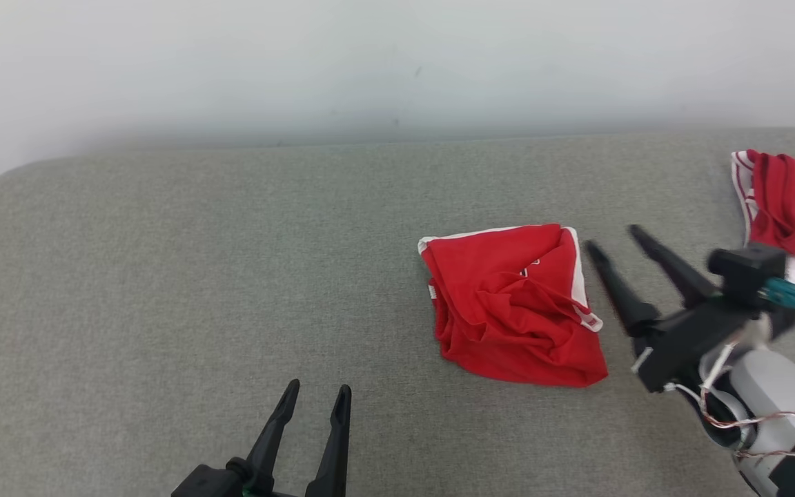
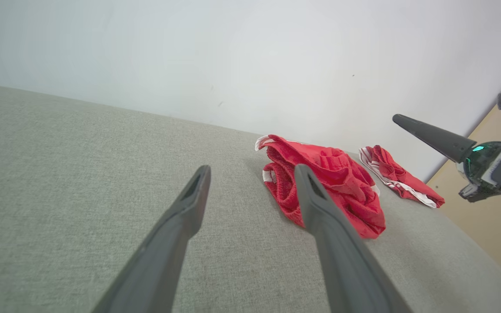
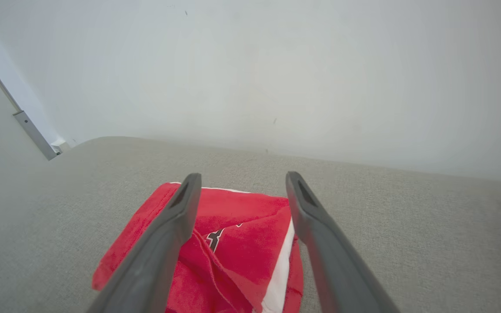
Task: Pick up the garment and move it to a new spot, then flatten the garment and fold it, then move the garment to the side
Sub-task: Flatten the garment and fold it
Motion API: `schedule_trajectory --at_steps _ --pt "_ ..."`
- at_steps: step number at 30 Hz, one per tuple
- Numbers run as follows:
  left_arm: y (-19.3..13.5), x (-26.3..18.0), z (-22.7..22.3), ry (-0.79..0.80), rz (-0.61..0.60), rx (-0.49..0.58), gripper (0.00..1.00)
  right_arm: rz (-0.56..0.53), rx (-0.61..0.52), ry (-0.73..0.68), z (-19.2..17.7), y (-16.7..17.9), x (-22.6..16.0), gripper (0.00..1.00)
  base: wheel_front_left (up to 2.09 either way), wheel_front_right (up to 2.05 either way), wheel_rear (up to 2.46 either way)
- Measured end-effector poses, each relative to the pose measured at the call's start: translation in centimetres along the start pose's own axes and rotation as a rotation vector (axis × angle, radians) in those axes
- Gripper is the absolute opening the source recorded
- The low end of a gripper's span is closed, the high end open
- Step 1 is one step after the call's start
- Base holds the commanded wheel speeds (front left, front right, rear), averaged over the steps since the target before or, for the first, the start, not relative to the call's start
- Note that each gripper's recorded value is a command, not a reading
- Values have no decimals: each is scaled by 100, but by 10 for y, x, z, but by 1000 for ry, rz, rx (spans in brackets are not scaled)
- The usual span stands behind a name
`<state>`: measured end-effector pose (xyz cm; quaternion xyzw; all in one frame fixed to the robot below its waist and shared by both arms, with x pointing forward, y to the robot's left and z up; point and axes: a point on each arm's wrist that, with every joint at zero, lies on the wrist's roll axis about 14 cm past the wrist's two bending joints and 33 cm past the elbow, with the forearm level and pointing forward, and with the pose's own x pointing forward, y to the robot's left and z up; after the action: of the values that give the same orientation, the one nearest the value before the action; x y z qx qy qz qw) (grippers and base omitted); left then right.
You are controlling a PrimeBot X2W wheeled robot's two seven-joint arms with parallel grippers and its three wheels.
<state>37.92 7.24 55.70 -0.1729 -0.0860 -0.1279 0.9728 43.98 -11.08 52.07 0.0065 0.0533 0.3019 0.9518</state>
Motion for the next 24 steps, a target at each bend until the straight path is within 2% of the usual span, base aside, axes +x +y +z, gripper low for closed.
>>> schedule_trajectory --at_steps 6,10,11,12,19,24 --pt "-1 1 7 -22 5 20 100 -184 15 -52 -13 -36 -29 100 0 0 0" --pt "-4 0 8 -26 -3 31 100 -259 60 -35 -35 -39 -45 100 0 0 0" --pt "-4 0 8 -26 -6 34 100 -265 73 -31 -40 -35 -46 30 0 0 0" --pt "-5 1 7 -25 -10 37 100 -265 89 -12 -52 -29 -48 0 0 0 0" --pt "-5 1 2 -13 -16 43 100 -275 133 73 -83 -25 -44 0 0 0 0" --pt "0 1 -1 -4 -6 41 100 -240 158 109 -90 -19 -25 0 0 0 0"
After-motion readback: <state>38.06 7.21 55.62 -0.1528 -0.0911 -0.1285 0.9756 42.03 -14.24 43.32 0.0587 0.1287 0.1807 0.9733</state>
